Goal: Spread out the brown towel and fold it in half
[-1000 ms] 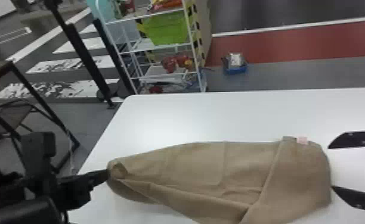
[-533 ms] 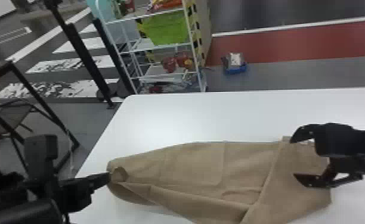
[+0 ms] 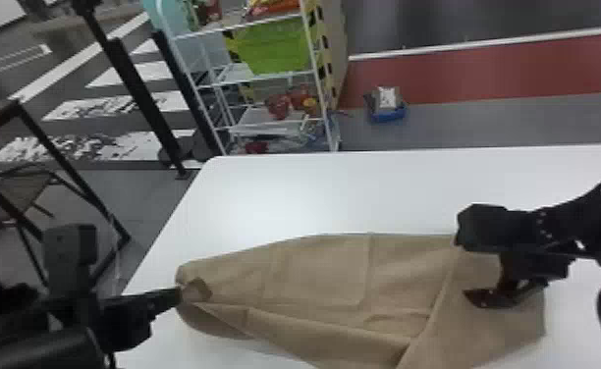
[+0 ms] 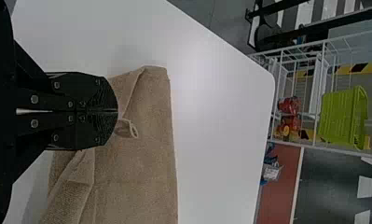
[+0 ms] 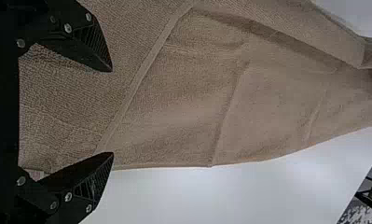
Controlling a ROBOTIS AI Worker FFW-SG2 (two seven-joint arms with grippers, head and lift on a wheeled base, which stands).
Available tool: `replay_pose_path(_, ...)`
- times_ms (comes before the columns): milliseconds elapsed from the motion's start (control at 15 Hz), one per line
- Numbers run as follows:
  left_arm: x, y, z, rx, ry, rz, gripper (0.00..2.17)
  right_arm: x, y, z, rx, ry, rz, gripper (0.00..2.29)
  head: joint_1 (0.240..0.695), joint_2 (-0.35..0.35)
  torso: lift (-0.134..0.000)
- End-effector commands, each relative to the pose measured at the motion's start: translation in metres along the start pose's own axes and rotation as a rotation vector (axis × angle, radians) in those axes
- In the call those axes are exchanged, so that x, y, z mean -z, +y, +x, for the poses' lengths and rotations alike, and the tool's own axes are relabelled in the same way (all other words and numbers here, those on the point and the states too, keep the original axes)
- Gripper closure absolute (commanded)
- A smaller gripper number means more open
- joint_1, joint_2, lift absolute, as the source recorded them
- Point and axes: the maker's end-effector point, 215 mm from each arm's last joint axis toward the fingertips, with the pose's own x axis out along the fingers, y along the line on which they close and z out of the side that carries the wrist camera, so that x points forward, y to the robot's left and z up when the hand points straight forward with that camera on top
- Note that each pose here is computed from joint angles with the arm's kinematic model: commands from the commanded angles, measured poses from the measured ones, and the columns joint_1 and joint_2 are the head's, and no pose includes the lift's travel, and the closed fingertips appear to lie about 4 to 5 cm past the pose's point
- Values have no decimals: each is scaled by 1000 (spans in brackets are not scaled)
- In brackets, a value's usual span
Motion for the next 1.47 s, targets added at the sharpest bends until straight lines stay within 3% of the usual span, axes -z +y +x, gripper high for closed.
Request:
replay_pose_path(0,2,-1,1,4,5,-5,1970,2,-4,2,-4,11,11,289,695,350,-134)
replay_pose_path(600,2,-4,2,12,5,-3,1970,7,4,16,-39,59,51,505,695,350,-134)
replay_pose_path(667,3,-4,2,12,6,-3,1970,7,4,16,-38,58,55,596,695,350,-134)
replay_pose_path(800,3,-4,2,15,8,-4,1970,10,5,16,-39,59,85,991,695,350,-134)
replay_pose_path(933,3,-4,1,15,6,-4,1970,9,4,12,-28,48,94,1133,695,350,-134)
replay_pose_path(1000,3,-5,2,17,7,-5,1970,8,3,9,-22,34,100,1328,695,350,-134)
replay_pose_path(1200,3,-4,2,15,7,-5,1970,3,-6,-3,11,-1,118,1315,695,350,-134)
replay_pose_path(1267,3,-4,2,15,7,-5,1970,3,-7,-6,19,-3,121,1204,695,350,-134)
replay_pose_path(1333,3,-4,2,15,7,-5,1970,4,-5,-7,22,-4,130,944,695,350,-134)
replay_pose_path(1400,3,-4,2,14,7,-5,1970,4,-6,-7,23,-4,132,947,695,350,-134)
